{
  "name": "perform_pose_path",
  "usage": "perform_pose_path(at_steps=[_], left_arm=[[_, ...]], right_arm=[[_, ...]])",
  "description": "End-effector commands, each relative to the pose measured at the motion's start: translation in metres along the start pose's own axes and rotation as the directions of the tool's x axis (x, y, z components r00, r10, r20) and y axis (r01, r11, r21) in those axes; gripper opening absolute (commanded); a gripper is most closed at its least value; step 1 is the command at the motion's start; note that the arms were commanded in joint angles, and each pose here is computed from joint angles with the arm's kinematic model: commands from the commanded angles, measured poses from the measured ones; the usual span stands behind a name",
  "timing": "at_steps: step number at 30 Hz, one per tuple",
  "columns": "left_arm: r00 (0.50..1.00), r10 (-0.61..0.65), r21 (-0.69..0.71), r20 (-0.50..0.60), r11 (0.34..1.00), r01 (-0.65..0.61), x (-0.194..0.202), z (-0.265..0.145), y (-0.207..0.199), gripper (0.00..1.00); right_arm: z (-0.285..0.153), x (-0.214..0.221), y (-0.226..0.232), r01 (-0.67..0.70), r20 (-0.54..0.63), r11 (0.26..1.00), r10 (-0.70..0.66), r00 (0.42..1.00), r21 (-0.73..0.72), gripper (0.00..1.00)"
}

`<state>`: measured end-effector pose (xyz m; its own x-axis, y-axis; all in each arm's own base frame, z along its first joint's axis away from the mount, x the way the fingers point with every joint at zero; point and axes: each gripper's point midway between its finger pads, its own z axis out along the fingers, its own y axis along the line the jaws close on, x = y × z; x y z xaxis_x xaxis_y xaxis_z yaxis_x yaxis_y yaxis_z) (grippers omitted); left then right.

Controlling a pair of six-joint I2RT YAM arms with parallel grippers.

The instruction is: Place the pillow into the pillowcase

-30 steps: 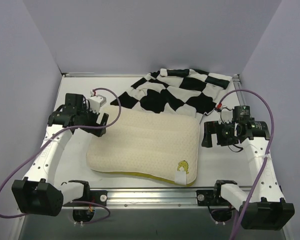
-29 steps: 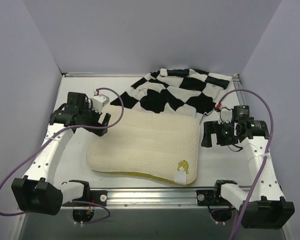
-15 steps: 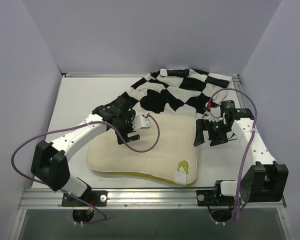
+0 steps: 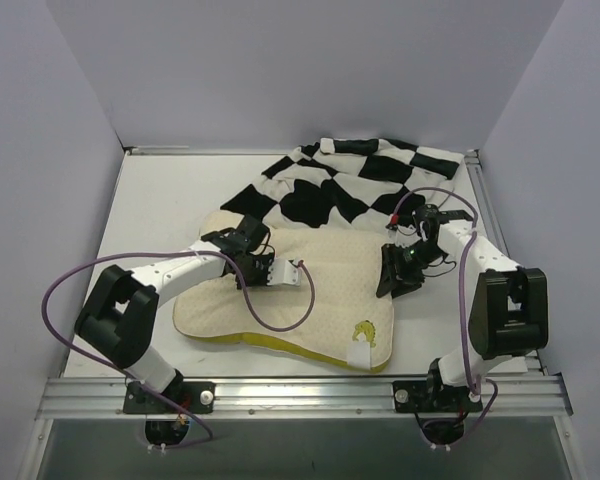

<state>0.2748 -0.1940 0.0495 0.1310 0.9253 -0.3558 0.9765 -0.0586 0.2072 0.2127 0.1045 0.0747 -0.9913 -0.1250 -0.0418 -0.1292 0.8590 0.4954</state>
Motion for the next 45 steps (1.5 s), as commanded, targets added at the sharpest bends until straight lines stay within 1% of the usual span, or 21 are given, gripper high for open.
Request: perform_pose_path(at_steps=[1, 2, 5, 7, 10, 13, 17, 18, 20, 21, 24, 25, 26, 27, 28, 29, 32, 33, 35, 38, 45], left_arm=[[0.999, 0.016, 0.030, -0.032, 0.999, -0.015, 0.012, 0.013, -0.011, 0.11], [0.999, 0.004, 0.046, -0.037, 0.999, -0.002, 0.013, 0.010, -0.016, 0.00], [0.998, -0.047, 0.022, 0.038, 0.999, 0.046, -0.004, -0.022, -0.021, 0.00], [0.986, -0.082, -0.031, 0.148, 0.996, 0.088, -0.026, -0.057, -0.022, 0.00], [0.968, -0.117, -0.144, 0.224, 0.978, 0.152, -0.035, -0.107, -0.023, 0.00], [0.964, -0.151, -0.245, 0.219, 0.948, 0.204, -0.019, -0.146, -0.025, 0.00], [0.960, -0.235, -0.330, 0.149, 0.904, 0.272, 0.030, -0.171, -0.030, 0.00], [0.947, -0.296, -0.352, 0.122, 0.880, 0.320, 0.054, -0.171, -0.030, 0.00], [0.945, -0.314, -0.381, 0.096, 0.865, 0.326, 0.075, -0.171, -0.028, 0.00], [0.920, -0.384, -0.388, 0.076, 0.839, 0.382, 0.098, -0.167, -0.032, 0.00], [0.894, -0.445, -0.400, 0.049, 0.812, 0.425, 0.129, -0.154, -0.028, 0.01], [0.871, -0.490, -0.387, 0.032, 0.798, 0.462, 0.143, -0.147, -0.031, 0.16], [0.869, -0.493, -0.372, 0.045, 0.799, 0.473, 0.141, -0.144, -0.030, 0.37], [0.844, -0.533, -0.369, 0.066, 0.772, 0.517, 0.145, -0.146, -0.029, 0.69], [0.840, -0.531, -0.379, 0.111, 0.759, 0.529, 0.139, -0.155, -0.020, 0.79], [0.837, -0.527, -0.374, 0.145, 0.754, 0.540, 0.132, -0.159, -0.017, 0.97], [0.836, -0.458, -0.326, 0.303, 0.774, 0.543, 0.087, -0.181, 0.003, 0.97], [0.806, -0.488, -0.270, 0.336, 0.770, 0.578, 0.077, -0.176, 0.006, 0.98], [0.825, -0.445, -0.207, 0.348, 0.822, 0.531, 0.046, -0.167, 0.011, 0.98], [0.830, -0.437, -0.165, 0.347, 0.842, 0.513, 0.030, -0.135, 0.022, 0.97], [0.866, -0.415, -0.132, 0.278, 0.877, 0.463, 0.033, -0.047, 0.042, 0.97]], right_arm=[[-0.002, -0.001, 0.016, -0.017, -0.006, 0.997, 0.017, 1.000, -0.076, 0.34], [-0.005, -0.002, 0.020, -0.009, 0.007, 0.996, 0.010, 1.000, -0.086, 0.21], [-0.020, -0.009, 0.040, 0.045, 0.073, 0.990, -0.036, 0.997, -0.131, 0.00], [-0.038, -0.020, 0.061, 0.129, 0.156, 0.982, -0.106, 0.982, -0.140, 0.00], [-0.059, -0.036, 0.100, 0.293, 0.260, 0.947, -0.252, 0.932, -0.131, 0.00], [-0.063, -0.043, 0.139, 0.408, 0.300, 0.906, -0.360, 0.884, -0.115, 0.00], [-0.053, -0.064, 0.179, 0.526, 0.308, 0.847, -0.481, 0.821, -0.076, 0.00], [-0.032, -0.068, 0.185, 0.539, 0.263, 0.839, -0.503, 0.823, -0.081, 0.00], [-0.015, -0.084, 0.188, 0.542, 0.245, 0.839, -0.516, 0.821, -0.049, 0.00], [0.003, -0.098, 0.189, 0.533, 0.220, 0.845, -0.513, 0.830, -0.042, 0.00], [0.032, -0.135, 0.193, 0.488, 0.208, 0.872, -0.471, 0.857, -0.037, 0.00], [0.039, -0.143, 0.192, 0.477, 0.202, 0.879, -0.462, 0.864, -0.031, 0.00], [0.046, -0.150, 0.192, 0.463, 0.199, 0.886, -0.449, 0.871, -0.032, 0.00], [0.056, -0.162, 0.193, 0.457, 0.199, 0.889, -0.443, 0.874, -0.030, 0.00], [0.061, -0.167, 0.193, 0.446, 0.194, 0.894, -0.432, 0.881, -0.034, 0.00], [0.064, -0.170, 0.196, 0.445, 0.194, 0.894, -0.430, 0.882, -0.044, 0.00], [0.076, -0.169, 0.201, 0.444, 0.174, 0.894, -0.429, 0.887, -0.064, 0.00], [0.077, -0.166, 0.204, 0.450, 0.169, 0.890, -0.433, 0.885, -0.078, 0.00], [0.081, -0.157, 0.208, 0.452, 0.150, 0.886, -0.435, 0.888, -0.105, 0.00], [0.083, -0.148, 0.210, 0.453, 0.136, 0.883, -0.438, 0.889, -0.124, 0.00], [0.076, -0.147, 0.220, 0.455, 0.146, 0.875, -0.434, 0.889, -0.164, 0.00]])
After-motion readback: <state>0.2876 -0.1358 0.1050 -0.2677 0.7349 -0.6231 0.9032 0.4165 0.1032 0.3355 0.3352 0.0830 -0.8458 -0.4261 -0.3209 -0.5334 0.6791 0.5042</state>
